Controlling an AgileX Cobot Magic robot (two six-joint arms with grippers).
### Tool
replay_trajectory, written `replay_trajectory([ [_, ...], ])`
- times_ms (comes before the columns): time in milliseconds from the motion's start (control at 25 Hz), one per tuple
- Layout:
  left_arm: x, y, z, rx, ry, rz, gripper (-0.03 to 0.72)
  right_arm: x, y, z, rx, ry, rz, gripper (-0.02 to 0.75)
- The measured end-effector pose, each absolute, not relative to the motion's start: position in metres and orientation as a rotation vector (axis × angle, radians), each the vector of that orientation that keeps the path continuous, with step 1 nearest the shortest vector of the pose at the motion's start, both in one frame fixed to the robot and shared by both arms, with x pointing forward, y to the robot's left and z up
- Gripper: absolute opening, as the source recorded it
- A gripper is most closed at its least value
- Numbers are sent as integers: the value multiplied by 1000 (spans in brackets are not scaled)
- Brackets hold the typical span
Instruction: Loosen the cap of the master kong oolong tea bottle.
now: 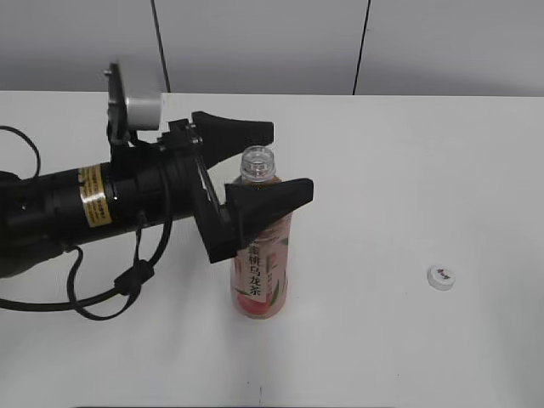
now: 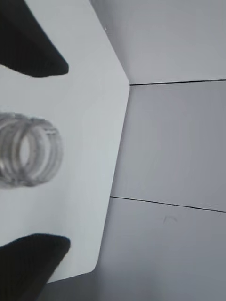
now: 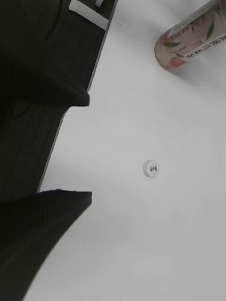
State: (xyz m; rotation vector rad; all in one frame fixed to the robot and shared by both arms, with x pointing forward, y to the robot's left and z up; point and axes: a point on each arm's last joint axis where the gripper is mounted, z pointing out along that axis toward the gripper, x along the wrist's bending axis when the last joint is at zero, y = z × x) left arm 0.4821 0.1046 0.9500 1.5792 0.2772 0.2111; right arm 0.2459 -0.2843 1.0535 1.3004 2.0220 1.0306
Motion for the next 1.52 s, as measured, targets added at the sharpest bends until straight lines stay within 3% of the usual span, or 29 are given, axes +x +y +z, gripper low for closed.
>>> replay_trajectory([
  [640, 455, 125, 1044, 1511, 325, 308, 592, 246, -284, 1053, 1296, 2025, 1028, 428],
  [1520, 420, 148, 1082, 1626, 347, 389, 591, 246, -284, 1053, 1296, 2025, 1028, 428],
])
